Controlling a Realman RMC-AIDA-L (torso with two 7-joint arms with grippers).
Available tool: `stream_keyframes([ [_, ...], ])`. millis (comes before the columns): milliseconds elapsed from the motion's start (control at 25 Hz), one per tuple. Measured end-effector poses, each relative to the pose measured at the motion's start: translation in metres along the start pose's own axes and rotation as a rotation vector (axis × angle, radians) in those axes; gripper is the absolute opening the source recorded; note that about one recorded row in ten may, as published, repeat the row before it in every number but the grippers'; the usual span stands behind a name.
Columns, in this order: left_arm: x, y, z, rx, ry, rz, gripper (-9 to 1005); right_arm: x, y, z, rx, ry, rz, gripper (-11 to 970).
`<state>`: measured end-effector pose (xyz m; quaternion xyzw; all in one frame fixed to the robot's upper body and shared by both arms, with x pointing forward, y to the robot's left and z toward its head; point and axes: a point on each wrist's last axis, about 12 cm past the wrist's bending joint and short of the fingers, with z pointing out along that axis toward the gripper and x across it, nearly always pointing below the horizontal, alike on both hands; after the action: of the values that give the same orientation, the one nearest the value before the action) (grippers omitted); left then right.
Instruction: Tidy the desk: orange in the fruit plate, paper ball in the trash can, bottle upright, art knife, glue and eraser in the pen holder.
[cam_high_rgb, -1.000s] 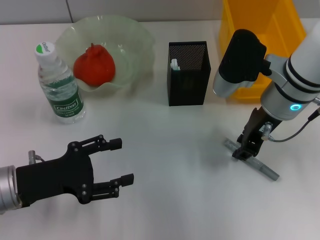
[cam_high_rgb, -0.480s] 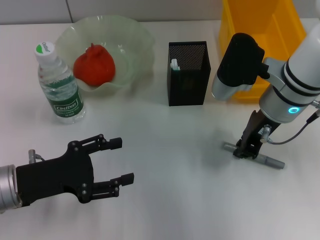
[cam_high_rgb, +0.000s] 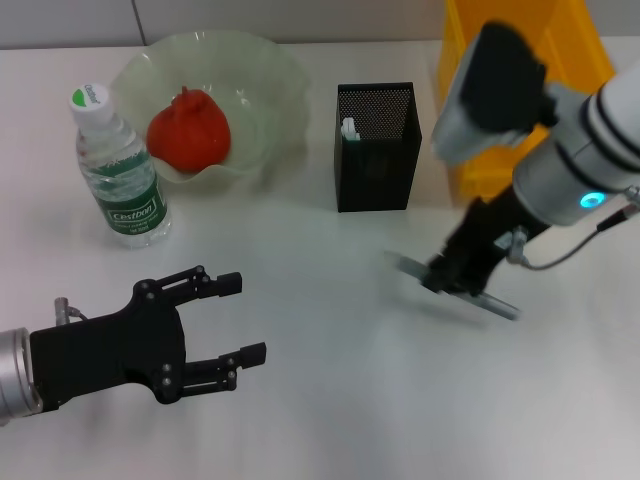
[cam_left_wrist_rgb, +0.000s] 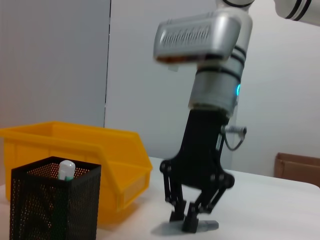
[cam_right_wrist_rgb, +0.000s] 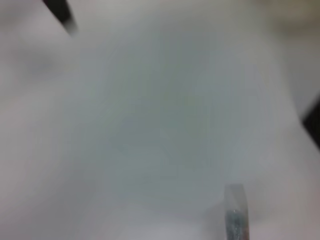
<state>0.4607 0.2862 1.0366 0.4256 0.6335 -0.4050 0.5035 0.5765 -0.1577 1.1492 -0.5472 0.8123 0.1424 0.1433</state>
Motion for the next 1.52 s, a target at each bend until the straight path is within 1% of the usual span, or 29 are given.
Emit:
stream_keyframes([
  [120, 0.0, 0.0, -0.001, -0.004, -0.003, -0.003, 802, 0.002, 0.001, -0.012, -0.071, -0.157, -0.025, 136],
  [160, 0.0, 0.0, -0.001, -0.005, -0.006, -0.005, 802, 0.008, 0.0, -0.016, -0.111, -0.266, -0.043, 136],
  [200, 0.0, 0.0, 0.0, -0.005, -0.009, -0.006, 802, 0.012, 0.0, -0.016, -0.129, -0.323, -0.049, 136],
  [240, 0.0, 0.0, 0.0, -0.005, -0.009, -0.006, 802, 0.012, 0.0, -0.016, -0.129, -0.323, -0.049, 135],
  [280, 0.0, -0.001, 0.0, -0.004, -0.011, -0.007, 802, 0.017, -0.001, -0.016, -0.145, -0.368, -0.052, 135],
  [320, 0.0, -0.001, 0.0, -0.005, -0.015, -0.008, 802, 0.021, -0.002, -0.015, -0.162, -0.422, -0.051, 135],
  [360, -0.001, -0.001, 0.0, -0.012, -0.025, -0.01, 802, 0.031, -0.003, -0.01, -0.189, -0.517, -0.044, 135],
  [400, -0.001, -0.001, 0.0, -0.012, -0.025, -0.01, 802, 0.031, -0.003, -0.01, -0.189, -0.517, -0.044, 134],
  [520, -0.001, -0.002, 0.001, -0.018, -0.038, -0.013, 802, 0.045, -0.004, 0.001, -0.226, -0.63, -0.023, 134],
  [560, -0.001, -0.003, 0.003, -0.02, -0.045, -0.015, 802, 0.056, -0.005, 0.009, -0.237, -0.698, 0.0, 133],
  [640, -0.002, -0.003, 0.004, -0.019, -0.049, -0.014, 802, 0.06, -0.005, 0.012, -0.237, -0.725, 0.007, 133],
  [720, -0.002, -0.003, 0.004, -0.019, -0.049, -0.014, 802, 0.067, -0.004, 0.017, -0.234, -0.79, 0.016, 133],
  [760, -0.002, -0.003, 0.005, -0.015, -0.057, -0.017, 802, 0.073, -0.003, 0.022, -0.222, -0.857, 0.025, 133],
  [800, -0.003, -0.003, 0.005, -0.015, -0.058, -0.017, 802, 0.073, -0.003, 0.022, -0.222, -0.857, 0.025, 133],
  [880, -0.003, -0.003, 0.005, -0.014, -0.059, -0.016, 802, 0.079, -0.002, 0.023, -0.186, -0.951, 0.035, 132],
  [920, -0.003, -0.003, 0.005, -0.014, -0.059, -0.016, 802, 0.079, -0.002, 0.023, -0.186, -0.951, 0.035, 132],
  [960, -0.003, -0.002, 0.005, -0.016, -0.06, -0.016, 802, 0.081, -0.002, 0.023, -0.165, -1.005, 0.043, 132],
  [1040, -0.004, -0.002, 0.005, -0.016, -0.062, -0.017, 802, 0.082, -0.002, 0.022, -0.156, -1.03, 0.052, 132],
  [1120, -0.004, -0.002, 0.005, -0.015, -0.066, -0.02, 802, 0.083, -0.004, 0.021, -0.143, -1.075, 0.095, 132],
  [1160, -0.004, -0.002, 0.005, -0.015, -0.067, -0.021, 802, 0.084, -0.007, 0.019, -0.14, -1.119, 0.159, 132],
  [1200, -0.005, -0.002, 0.005, -0.014, -0.067, -0.022, 802, 0.084, -0.007, 0.019, -0.14, -1.119, 0.159, 132],
  [1320, -0.005, -0.002, 0.004, -0.015, -0.071, -0.023, 802, 0.086, -0.013, 0.014, -0.153, -1.164, 0.26, 132],
  [1360, -0.005, -0.002, 0.004, -0.016, -0.073, -0.024, 802, 0.087, -0.017, 0.01, -0.161, -1.201, 0.334, 132],
  [1400, -0.005, -0.002, 0.004, -0.018, -0.075, -0.024, 802, 0.087, -0.017, 0.01, -0.161, -1.201, 0.334, 131],
  [1520, -0.005, -0.004, 0.003, -0.018, -0.078, -0.024, 802, 0.092, -0.023, 0.005, -0.166, -1.271, 0.444, 131],
])
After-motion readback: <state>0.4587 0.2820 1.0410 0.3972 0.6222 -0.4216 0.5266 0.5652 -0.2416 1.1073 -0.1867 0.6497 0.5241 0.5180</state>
